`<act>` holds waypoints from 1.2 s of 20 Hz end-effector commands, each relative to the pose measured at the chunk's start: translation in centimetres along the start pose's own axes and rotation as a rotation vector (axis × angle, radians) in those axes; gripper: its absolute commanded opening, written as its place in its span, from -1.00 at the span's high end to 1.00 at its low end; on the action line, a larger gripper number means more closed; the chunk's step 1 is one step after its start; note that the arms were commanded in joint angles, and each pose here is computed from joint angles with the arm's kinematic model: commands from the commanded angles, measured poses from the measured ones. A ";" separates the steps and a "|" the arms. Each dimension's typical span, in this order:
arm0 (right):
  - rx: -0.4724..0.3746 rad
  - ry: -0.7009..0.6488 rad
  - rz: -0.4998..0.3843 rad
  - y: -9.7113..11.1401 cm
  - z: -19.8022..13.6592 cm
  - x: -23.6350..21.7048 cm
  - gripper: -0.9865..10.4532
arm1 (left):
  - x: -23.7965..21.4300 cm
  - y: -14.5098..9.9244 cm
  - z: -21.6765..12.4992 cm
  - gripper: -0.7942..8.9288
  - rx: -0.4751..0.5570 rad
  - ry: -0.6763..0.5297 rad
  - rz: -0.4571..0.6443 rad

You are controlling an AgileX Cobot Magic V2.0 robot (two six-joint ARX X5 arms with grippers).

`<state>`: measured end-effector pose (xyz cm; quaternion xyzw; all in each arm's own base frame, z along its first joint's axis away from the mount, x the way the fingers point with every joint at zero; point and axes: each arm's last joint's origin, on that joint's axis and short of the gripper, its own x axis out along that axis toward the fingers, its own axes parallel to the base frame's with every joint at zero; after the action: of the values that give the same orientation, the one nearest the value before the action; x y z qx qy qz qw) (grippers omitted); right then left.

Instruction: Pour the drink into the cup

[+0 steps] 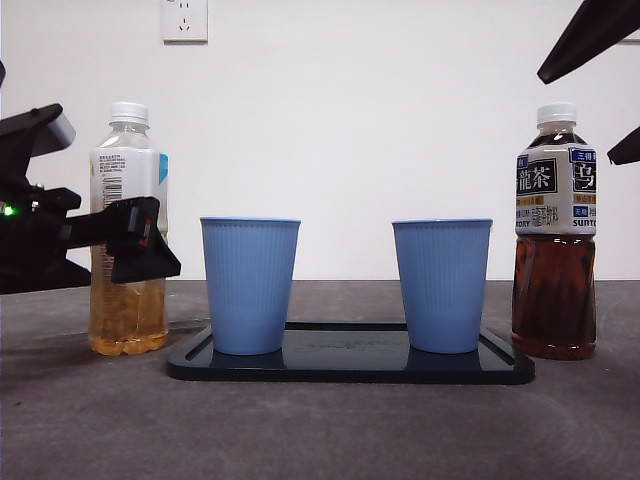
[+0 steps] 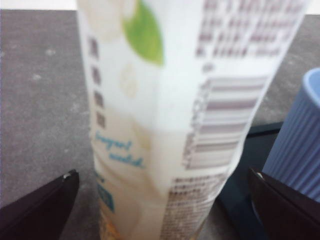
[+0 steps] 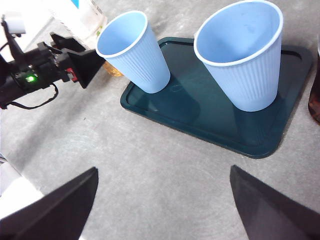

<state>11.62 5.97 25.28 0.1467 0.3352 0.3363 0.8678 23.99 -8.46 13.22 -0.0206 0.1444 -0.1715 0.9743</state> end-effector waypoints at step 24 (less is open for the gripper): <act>-0.113 0.021 0.003 0.2 0.1 -0.2 0.10 | -1.0 -0.6 5.5 0.47 0.289 0.045 -0.004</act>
<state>11.43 5.89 24.97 0.1037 0.3365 0.3486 0.8686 23.97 -8.45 17.27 0.0907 0.1805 -0.1866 0.9614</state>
